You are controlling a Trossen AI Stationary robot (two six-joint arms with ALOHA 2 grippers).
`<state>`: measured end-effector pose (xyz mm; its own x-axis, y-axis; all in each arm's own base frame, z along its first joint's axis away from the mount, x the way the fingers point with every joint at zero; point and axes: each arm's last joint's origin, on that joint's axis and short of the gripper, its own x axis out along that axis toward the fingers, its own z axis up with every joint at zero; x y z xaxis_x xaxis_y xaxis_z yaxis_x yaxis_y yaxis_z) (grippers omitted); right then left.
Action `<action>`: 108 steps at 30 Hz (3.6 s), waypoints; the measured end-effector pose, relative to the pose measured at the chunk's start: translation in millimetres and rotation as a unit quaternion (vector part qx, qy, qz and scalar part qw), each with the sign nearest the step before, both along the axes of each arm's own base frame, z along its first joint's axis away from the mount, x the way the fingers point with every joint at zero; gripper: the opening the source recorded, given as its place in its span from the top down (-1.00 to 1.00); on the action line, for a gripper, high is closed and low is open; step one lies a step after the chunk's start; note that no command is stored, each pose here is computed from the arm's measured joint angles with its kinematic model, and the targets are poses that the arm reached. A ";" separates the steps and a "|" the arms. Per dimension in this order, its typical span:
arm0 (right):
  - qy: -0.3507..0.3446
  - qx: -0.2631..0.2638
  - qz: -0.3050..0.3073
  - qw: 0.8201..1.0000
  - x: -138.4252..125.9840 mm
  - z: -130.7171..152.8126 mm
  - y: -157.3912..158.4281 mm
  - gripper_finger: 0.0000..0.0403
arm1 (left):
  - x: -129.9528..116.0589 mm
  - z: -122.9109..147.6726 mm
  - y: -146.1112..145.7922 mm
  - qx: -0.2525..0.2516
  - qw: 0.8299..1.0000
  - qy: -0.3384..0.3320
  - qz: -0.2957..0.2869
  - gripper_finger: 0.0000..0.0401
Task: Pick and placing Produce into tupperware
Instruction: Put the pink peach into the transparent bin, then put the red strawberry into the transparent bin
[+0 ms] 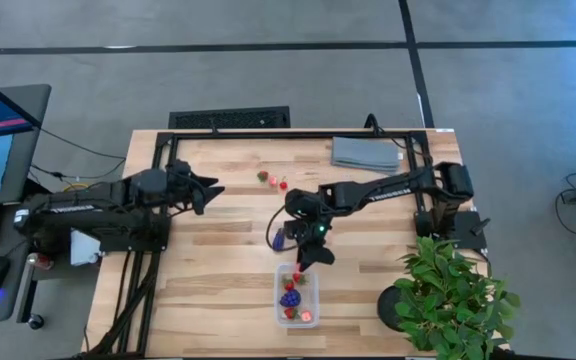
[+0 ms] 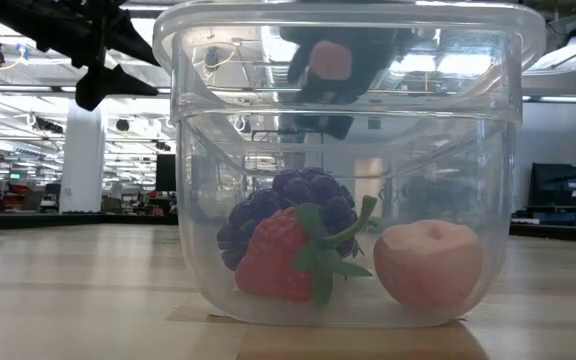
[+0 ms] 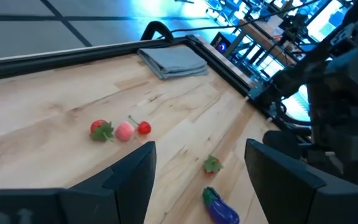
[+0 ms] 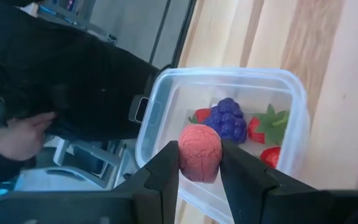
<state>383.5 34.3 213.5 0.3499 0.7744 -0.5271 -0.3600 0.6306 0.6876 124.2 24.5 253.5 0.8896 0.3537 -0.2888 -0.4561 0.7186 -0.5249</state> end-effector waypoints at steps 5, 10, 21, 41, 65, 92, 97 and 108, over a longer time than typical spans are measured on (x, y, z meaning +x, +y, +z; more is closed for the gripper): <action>-0.007 -0.022 0.007 1.000 -0.6 -0.6 14.6 0.34 | 0.6 0.1 -6.2 -0.002 1.000 -0.004 0.005 -0.17; -0.027 -0.047 0.013 0.998 -0.2 -0.5 27.2 0.34 | 0.8 0.3 -11.8 -0.001 1.000 -0.007 0.012 -0.17; -0.034 -0.084 0.000 0.996 -0.3 -1.6 36.9 0.34 | 0.5 0.5 -18.9 0.006 1.000 -0.010 0.021 -0.17; -0.014 -0.112 -0.031 0.993 -3.2 -11.8 43.8 -0.16 | -0.8 -2.3 -19.7 0.011 0.999 0.006 0.030 -0.17; 0.026 -0.242 -0.189 0.951 2.3 20.4 -75.2 -0.24 | 8.0 -26.8 -20.1 0.123 0.976 0.180 -0.015 -0.17; 0.087 -0.323 -0.403 0.852 27.0 -42.0 -137.1 -0.24 | 19.9 -42.1 5.8 0.238 0.915 0.325 -0.017 -0.17; 0.096 -0.349 -0.404 0.840 30.3 -52.0 -131.1 -0.24 | 20.4 -42.1 5.5 0.231 0.919 0.319 -0.025 -0.17; 0.183 -0.352 -0.356 0.846 11.2 -46.6 -118.4 -0.24 | 21.8 -41.1 4.9 0.214 0.929 0.302 -0.027 -0.17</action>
<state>394.7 -84.1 166.9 0.3090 -0.1141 -0.9442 0.4391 0.8977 0.0353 146.0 29.4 212.4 0.6316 0.5101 -0.5839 -0.5312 0.8332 0.1534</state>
